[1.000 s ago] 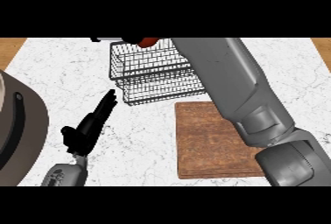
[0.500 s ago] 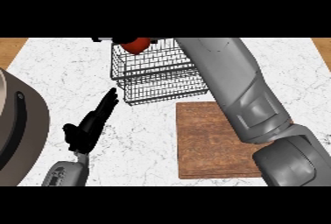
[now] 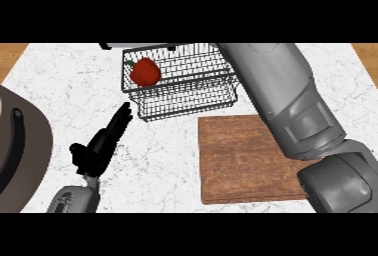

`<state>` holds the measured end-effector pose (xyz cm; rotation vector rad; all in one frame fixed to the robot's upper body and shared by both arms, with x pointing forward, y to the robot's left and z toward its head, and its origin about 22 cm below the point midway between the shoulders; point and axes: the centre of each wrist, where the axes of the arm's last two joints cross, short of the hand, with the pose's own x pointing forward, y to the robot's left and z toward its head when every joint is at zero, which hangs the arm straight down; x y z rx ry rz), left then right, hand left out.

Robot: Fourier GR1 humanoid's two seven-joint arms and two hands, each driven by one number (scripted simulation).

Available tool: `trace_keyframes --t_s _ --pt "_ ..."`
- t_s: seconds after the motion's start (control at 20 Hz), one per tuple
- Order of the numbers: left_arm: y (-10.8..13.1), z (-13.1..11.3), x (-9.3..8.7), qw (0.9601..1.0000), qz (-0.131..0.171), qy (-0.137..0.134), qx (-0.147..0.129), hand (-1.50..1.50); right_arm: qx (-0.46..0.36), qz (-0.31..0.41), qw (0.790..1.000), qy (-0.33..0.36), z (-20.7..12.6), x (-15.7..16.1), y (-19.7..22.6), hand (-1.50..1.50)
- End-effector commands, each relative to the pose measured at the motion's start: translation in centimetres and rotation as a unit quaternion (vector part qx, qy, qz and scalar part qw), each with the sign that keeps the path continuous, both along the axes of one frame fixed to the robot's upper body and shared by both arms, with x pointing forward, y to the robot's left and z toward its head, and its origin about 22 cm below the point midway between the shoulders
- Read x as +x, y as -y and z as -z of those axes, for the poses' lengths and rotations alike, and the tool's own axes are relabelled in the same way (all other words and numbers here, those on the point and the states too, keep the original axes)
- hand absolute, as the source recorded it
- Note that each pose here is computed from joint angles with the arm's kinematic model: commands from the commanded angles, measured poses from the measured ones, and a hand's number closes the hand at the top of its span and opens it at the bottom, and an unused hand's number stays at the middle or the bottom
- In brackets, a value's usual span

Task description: Pick the bell pepper from the cutting board and place it in the tiered basket

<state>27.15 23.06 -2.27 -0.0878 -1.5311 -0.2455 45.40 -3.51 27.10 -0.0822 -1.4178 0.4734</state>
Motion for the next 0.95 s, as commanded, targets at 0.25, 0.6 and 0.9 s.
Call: trace_keyframes --t_s 0.25,0.6,0.9 --pt "-0.2 0.8 -0.3 1.0000 -0.006 -0.005 -0.002 0.00 0.046 0.206 0.970 0.120 -3.5 1.8 12.3 -1.50" --pt "-1.1 1.0 -1.8 0.9999 -0.016 -0.005 -0.005 0.00 0.121 0.229 0.955 0.144 -2.1 0.6 25.5 -1.50" --pt "0.5 -0.6 -0.6 0.9999 -0.015 0.006 -0.001 0.00 0.110 0.210 0.961 0.142 -0.9 -2.5 35.3 -1.50"
